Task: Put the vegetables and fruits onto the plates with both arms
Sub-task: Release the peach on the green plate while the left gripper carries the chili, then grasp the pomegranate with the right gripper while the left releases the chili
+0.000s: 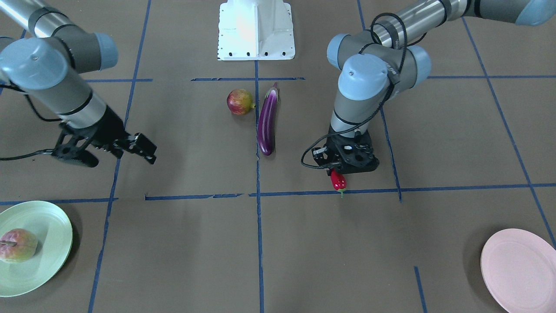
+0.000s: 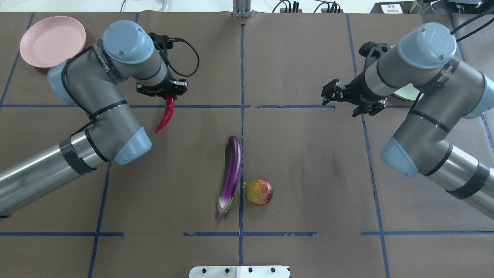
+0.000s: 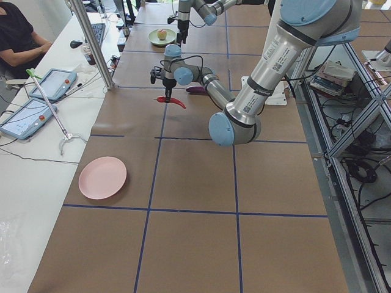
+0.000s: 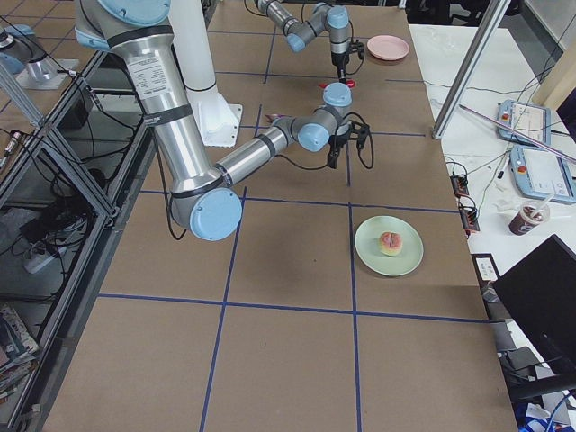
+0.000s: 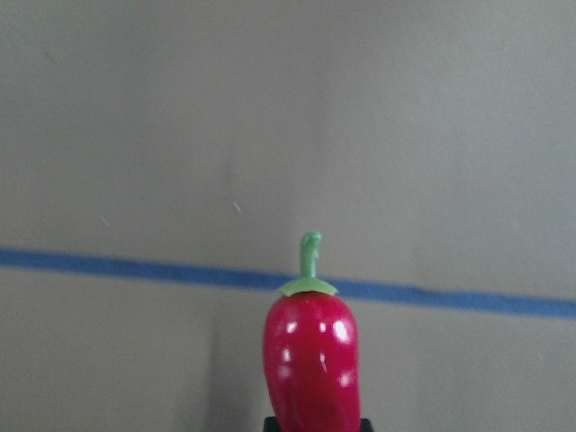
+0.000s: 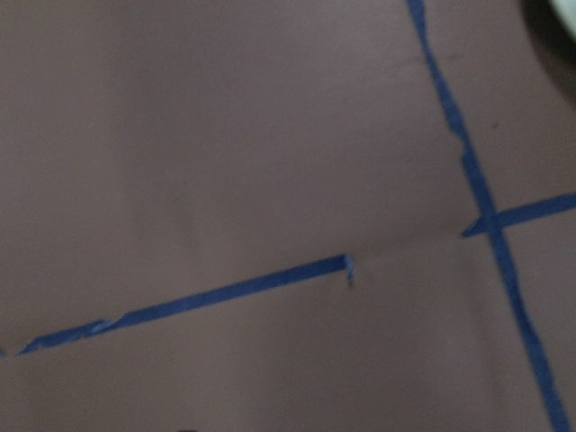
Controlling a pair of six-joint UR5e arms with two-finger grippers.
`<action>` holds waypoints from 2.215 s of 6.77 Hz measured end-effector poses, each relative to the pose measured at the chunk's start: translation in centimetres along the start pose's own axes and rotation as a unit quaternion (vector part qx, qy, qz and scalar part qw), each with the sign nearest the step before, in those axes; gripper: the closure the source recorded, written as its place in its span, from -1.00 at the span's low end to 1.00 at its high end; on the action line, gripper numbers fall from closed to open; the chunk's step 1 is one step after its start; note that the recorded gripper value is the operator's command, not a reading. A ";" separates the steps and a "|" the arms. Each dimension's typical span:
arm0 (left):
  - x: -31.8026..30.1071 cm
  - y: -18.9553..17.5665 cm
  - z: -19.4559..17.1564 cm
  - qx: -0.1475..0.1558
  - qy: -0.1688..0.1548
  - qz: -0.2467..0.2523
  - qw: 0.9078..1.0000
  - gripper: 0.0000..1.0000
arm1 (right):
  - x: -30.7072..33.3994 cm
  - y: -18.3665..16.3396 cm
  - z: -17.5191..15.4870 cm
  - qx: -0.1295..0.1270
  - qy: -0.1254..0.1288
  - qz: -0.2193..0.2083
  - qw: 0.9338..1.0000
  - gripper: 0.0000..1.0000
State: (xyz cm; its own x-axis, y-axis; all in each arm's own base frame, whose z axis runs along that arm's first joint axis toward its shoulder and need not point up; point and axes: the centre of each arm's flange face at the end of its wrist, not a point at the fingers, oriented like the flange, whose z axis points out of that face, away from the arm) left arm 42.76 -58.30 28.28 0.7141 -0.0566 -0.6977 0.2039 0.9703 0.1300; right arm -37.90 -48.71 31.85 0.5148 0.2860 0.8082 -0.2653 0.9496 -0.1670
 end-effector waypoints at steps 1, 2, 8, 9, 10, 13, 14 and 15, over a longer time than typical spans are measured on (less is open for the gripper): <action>-6.0 -4.6 -0.2 0.015 -0.030 0.016 0.999 1.00 | -2.8 6.0 1.1 -0.016 -0.012 0.012 1.000 -1.00; -12.4 -8.9 0.8 0.020 -0.065 0.020 0.998 1.00 | -5.1 11.4 2.4 -0.030 -0.010 0.028 0.999 -1.00; -33.9 -21.5 9.8 0.080 -0.216 -0.007 0.973 -0.99 | -10.4 24.0 4.1 -0.034 0.052 0.047 0.997 -1.00; -34.6 -22.2 9.4 0.098 -0.234 -0.006 0.967 -1.00 | -10.8 24.0 4.5 -0.028 0.054 0.048 0.997 -1.00; -35.2 -22.9 8.7 0.116 -0.241 -0.007 0.964 -1.00 | -11.7 23.8 5.2 -0.020 0.055 0.048 0.997 -1.00; -35.4 -24.1 7.0 0.139 -0.238 -0.011 0.961 -1.00 | -13.4 23.2 7.1 0.010 0.059 0.047 0.997 -1.00; -35.1 -24.2 6.9 0.141 -0.235 -0.011 0.962 -1.00 | -14.0 23.0 8.3 0.015 0.067 0.048 0.997 -0.98; -34.6 -24.5 6.5 0.143 -0.228 -0.013 0.963 -1.00 | -14.5 23.0 9.2 0.017 0.073 0.049 0.996 0.16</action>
State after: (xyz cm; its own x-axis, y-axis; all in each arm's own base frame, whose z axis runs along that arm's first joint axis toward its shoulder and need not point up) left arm 17.40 -81.60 53.83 0.9126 -0.2407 -0.3305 0.3555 0.8664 0.3507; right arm -58.98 -32.25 21.51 0.5978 0.3948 0.6977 -0.3455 0.9122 -0.2202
